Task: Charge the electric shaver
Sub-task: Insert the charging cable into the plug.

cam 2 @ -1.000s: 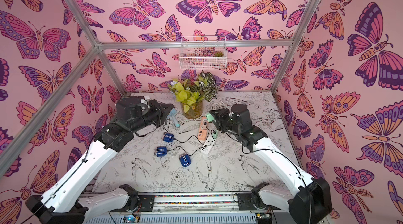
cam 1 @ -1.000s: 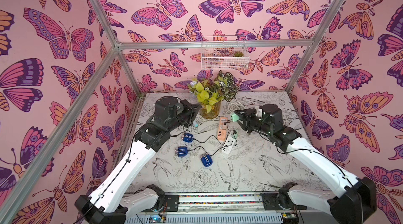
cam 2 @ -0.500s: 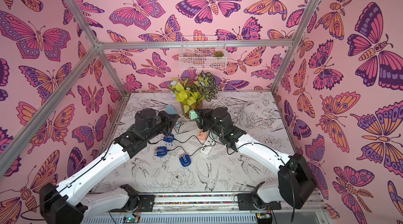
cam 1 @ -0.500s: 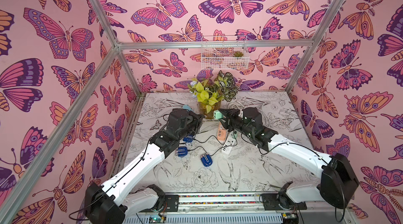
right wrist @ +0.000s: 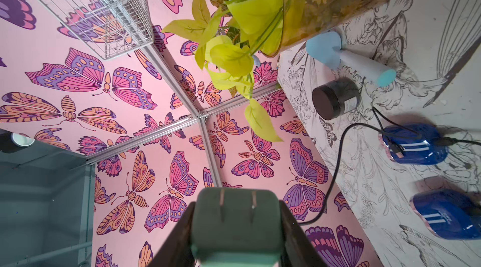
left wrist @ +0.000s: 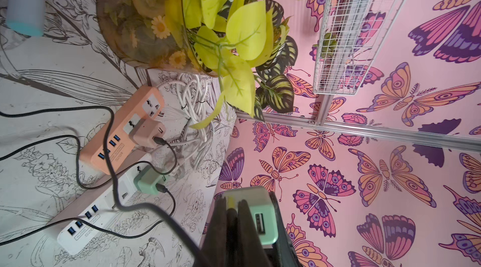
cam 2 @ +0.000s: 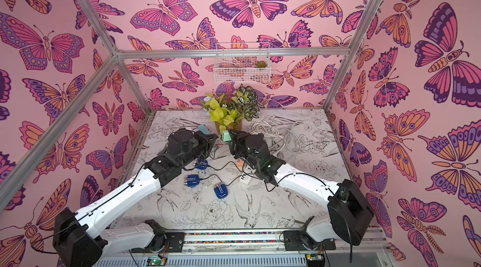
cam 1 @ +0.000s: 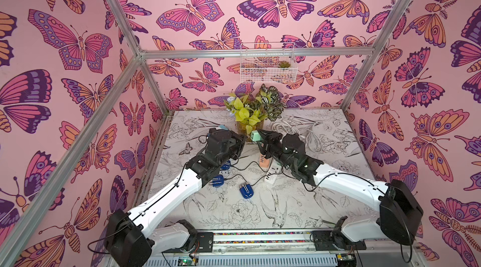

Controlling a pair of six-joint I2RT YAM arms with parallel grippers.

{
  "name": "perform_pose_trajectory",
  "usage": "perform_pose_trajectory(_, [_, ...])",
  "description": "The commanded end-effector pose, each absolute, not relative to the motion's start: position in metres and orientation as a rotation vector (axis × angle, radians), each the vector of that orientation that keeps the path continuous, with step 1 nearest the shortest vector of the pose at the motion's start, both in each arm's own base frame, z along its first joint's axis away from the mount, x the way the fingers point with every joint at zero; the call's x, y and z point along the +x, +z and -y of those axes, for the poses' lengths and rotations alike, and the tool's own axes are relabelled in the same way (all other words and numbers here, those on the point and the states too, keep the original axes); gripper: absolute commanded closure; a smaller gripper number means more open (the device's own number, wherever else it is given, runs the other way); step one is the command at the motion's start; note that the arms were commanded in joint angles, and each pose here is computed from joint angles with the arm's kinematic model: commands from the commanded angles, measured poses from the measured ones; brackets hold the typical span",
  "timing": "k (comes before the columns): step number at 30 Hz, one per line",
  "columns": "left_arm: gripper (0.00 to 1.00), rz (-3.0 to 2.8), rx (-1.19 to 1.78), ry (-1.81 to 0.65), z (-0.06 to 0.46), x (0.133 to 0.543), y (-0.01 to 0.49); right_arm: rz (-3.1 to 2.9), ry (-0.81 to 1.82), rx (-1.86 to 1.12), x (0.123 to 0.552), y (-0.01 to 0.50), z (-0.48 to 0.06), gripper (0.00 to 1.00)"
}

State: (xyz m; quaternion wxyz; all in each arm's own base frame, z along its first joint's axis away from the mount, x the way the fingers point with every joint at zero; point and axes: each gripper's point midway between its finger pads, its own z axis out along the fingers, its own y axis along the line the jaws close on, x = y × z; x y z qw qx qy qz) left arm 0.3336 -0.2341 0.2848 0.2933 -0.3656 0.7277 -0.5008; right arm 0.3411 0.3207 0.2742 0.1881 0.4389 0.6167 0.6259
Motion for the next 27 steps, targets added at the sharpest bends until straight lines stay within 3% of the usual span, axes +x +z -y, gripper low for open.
perform_pose_trajectory(1, [1.00,-1.903,-0.948,-1.340,0.235,0.337,0.289,-1.596,1.773,1.303,0.353,0.280,-0.314,1.00])
perform_pose_trajectory(10, [1.00,-1.985,-0.914,-1.458,0.255,0.332,0.281,-1.547,1.825,1.287,0.357,0.280,-0.318,1.00])
perform_pose_trajectory(27, [1.00,-1.994,-0.956,-1.417,0.245,0.337,0.271,-1.537,1.872,1.263,0.350,0.286,-0.316,1.00])
